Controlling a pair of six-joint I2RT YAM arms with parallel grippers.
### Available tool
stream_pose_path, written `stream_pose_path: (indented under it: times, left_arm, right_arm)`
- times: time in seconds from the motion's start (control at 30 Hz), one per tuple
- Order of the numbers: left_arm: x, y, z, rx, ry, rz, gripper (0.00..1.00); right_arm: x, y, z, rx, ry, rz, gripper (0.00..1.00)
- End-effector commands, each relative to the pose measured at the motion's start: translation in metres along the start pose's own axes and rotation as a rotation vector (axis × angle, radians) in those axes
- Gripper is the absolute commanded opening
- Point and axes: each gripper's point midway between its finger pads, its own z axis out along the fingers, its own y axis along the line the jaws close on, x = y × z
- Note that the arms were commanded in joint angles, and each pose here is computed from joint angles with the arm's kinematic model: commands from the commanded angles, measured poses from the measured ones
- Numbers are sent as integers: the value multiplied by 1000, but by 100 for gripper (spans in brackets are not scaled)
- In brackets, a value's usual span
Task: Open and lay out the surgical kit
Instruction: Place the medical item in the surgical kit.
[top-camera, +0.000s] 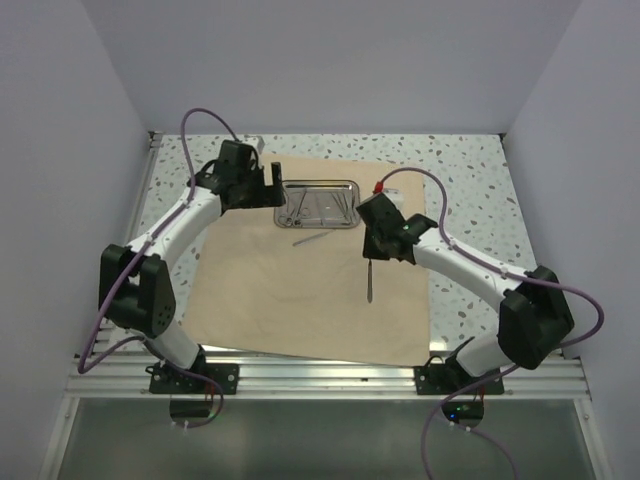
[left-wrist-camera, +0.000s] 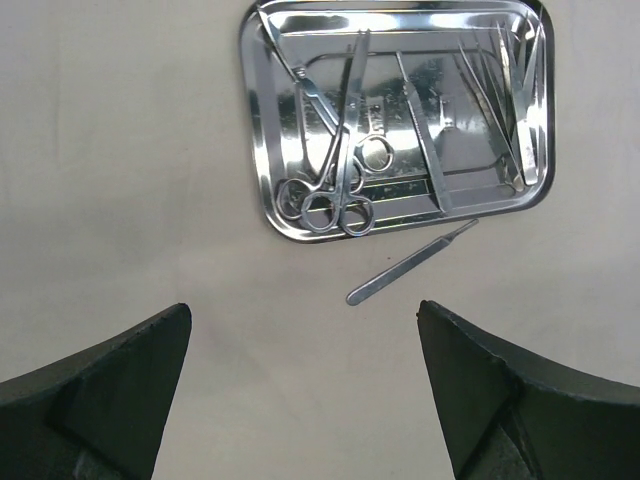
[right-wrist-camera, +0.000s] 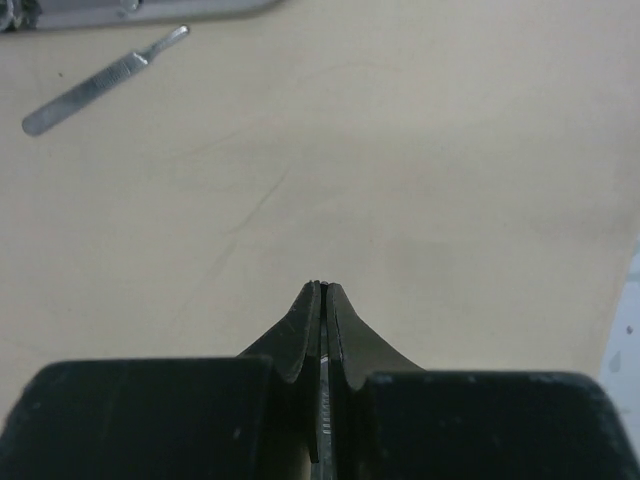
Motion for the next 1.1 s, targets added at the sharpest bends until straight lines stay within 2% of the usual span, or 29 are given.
stream_pose_path:
  times: [0.0, 0.27, 0.57, 0.6, 0.67, 0.7, 0.83, 1.0, 1.07]
  left_arm:
    - [-25, -30, 8, 31, -77, 22, 99]
    - [-11, -53, 35, 34, -26, 78, 100]
    - [-3, -80, 49, 44, -8, 127, 99]
    - [-1, -81, 51, 40, -2, 134, 99]
    - [1, -86, 50, 41, 1, 146, 99]
    - [2, -88, 51, 40, 1, 151, 99]
    - [11, -93, 53, 39, 3, 196, 99]
    - [31, -96, 60, 46, 12, 297, 97]
    - [36, -93, 64, 50, 12, 337, 93]
  right_arm:
    - [25, 5, -3, -44, 44, 143, 0]
    - [77, 4, 3, -81, 132, 169, 0]
    - [87, 20, 12, -111, 164, 100, 0]
    - [90, 17, 12, -94, 180, 78, 12]
    - [83, 18, 12, -78, 174, 59, 46]
    - [82, 16, 13, -60, 173, 44, 66]
    - [66, 9, 2, -21, 137, 6, 78]
    - [27, 6, -24, 3, 32, -44, 78]
    - [12, 3, -39, 9, -6, -55, 78]
